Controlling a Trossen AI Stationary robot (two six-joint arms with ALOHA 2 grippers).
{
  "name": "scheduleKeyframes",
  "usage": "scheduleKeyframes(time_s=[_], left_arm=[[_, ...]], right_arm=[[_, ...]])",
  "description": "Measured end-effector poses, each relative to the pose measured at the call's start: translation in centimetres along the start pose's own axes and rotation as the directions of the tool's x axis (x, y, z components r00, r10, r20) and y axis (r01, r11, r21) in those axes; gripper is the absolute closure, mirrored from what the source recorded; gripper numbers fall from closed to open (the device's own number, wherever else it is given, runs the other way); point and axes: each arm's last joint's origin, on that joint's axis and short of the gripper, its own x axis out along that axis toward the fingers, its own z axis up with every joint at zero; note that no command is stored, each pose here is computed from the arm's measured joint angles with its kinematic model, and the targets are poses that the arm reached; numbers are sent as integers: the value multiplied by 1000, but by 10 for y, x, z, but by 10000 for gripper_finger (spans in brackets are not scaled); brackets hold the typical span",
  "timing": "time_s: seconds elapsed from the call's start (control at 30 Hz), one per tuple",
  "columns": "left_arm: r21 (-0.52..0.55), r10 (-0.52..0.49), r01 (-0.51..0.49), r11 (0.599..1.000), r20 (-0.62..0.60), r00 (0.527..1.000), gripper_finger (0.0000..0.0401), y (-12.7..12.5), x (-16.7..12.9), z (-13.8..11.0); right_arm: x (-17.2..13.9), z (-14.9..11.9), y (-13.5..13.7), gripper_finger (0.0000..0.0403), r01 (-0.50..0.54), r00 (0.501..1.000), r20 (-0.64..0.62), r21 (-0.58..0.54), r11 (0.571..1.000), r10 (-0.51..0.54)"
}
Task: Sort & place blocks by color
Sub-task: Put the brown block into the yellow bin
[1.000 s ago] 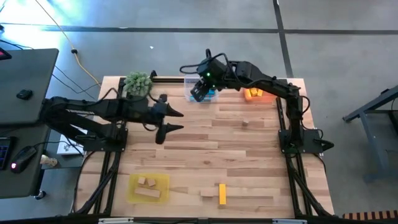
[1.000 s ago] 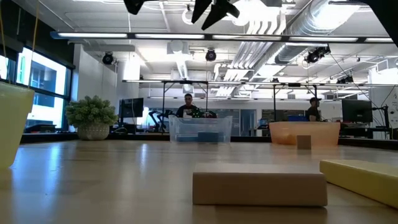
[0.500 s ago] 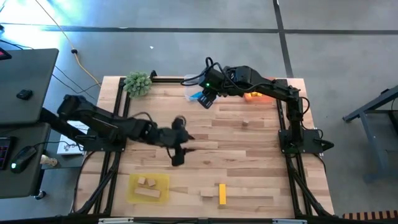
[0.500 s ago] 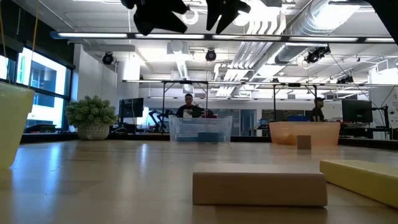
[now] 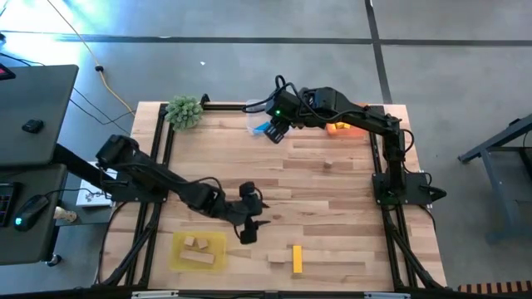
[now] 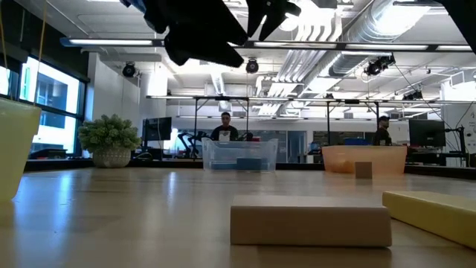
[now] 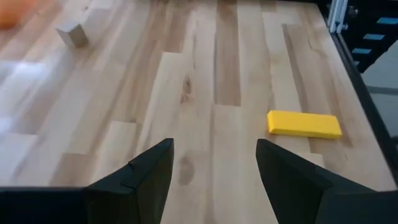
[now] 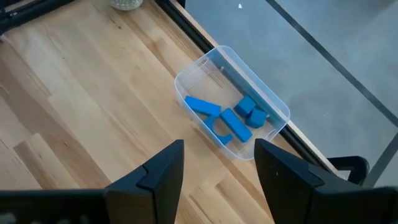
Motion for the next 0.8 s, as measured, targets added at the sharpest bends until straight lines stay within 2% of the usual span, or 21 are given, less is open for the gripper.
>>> scheduleKeyframes(time_s=[0.23,0.47,0.8], left_arm=[[10,-42,42,999,-6,999,184,-25,17,-20],[43,-87,87,995,-11,996,184,-46,22,-35],[44,-161,162,986,-19,987,184,-61,39,-53]], right_arm=[[0,0,0,220,2,1000,1,43,999,-2],[0,0,-1,220,27,1000,12,90,996,-29],[0,0,-1,220,27,1000,11,149,988,-29]])
